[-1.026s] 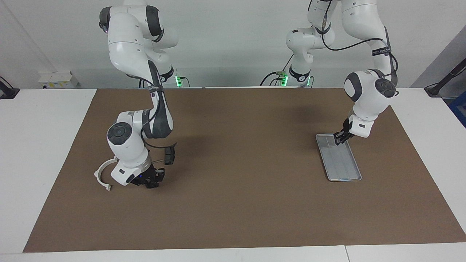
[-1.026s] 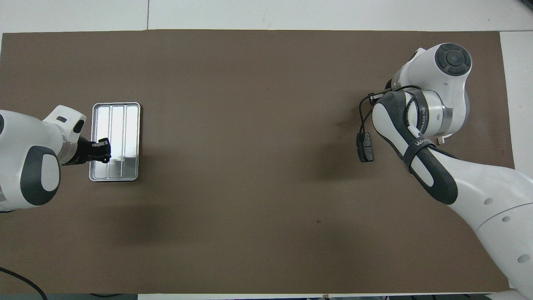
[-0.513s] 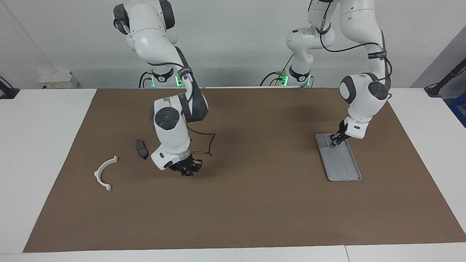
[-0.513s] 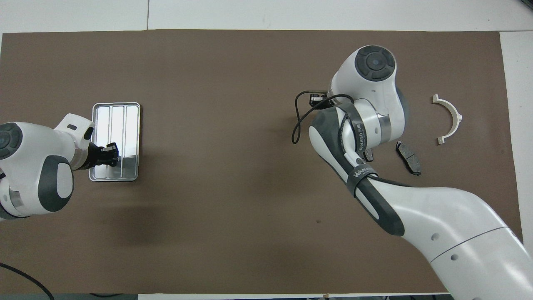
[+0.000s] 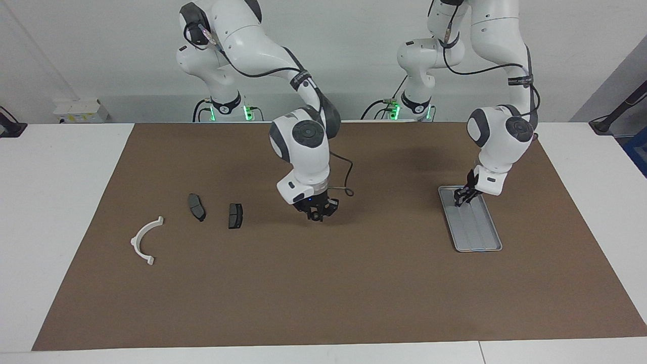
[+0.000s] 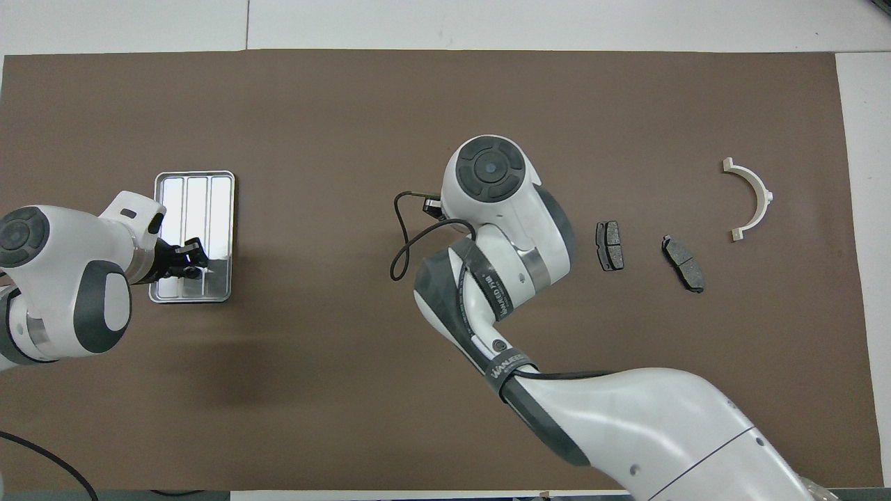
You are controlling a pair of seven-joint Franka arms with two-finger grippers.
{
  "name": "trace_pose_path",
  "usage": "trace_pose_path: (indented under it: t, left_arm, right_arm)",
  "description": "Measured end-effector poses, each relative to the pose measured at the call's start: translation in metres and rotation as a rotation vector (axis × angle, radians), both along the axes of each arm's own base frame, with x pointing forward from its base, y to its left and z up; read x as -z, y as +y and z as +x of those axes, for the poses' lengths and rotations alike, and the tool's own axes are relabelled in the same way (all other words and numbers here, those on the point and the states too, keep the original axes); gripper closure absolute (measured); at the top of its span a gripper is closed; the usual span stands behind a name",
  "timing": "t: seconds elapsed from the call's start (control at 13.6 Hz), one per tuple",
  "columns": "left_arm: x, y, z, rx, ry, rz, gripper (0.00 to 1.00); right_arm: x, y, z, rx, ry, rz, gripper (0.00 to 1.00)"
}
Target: Pick bearing gear from pile to tray
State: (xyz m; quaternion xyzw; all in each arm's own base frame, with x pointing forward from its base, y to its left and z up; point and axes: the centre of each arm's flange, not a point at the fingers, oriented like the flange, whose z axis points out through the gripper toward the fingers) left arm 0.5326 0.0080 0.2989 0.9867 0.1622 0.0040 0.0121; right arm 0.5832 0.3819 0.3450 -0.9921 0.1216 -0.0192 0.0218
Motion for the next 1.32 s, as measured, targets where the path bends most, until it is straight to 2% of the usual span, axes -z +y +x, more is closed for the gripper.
trace_pose_path:
  t: [0.15,0.29,0.51,1.03,1.1,1.32]
  left_arm:
    - [-0.012,-0.002,0.009,0.004,-0.008,-0.001,0.24]
    - [-0.044,-0.007,0.026,0.015,0.013,-0.004,0.01]
    - [-0.084,-0.011,0.044,0.023,0.011,-0.006,0.0]
    - [-0.087,-0.03,0.044,0.031,0.018,-0.006,0.0]
    - [-0.087,-0.034,0.044,0.025,0.018,-0.006,0.0]
    - [-0.087,-0.048,0.043,0.001,0.019,-0.006,0.0]
  right_arm:
    - [0.007,0.04,-0.03,0.0,0.002,0.003,0.65]
    - [0.02,0.061,-0.051,-0.008,0.009,-0.001,0.65]
    - [0.042,0.064,-0.057,0.001,0.0,0.006,0.65]
    - [0.055,0.058,-0.058,0.008,-0.003,0.004,0.65]
    - [0.055,0.058,-0.058,0.01,-0.002,0.004,0.6]
    - [0.053,0.057,-0.058,0.012,0.01,-0.007,0.26]
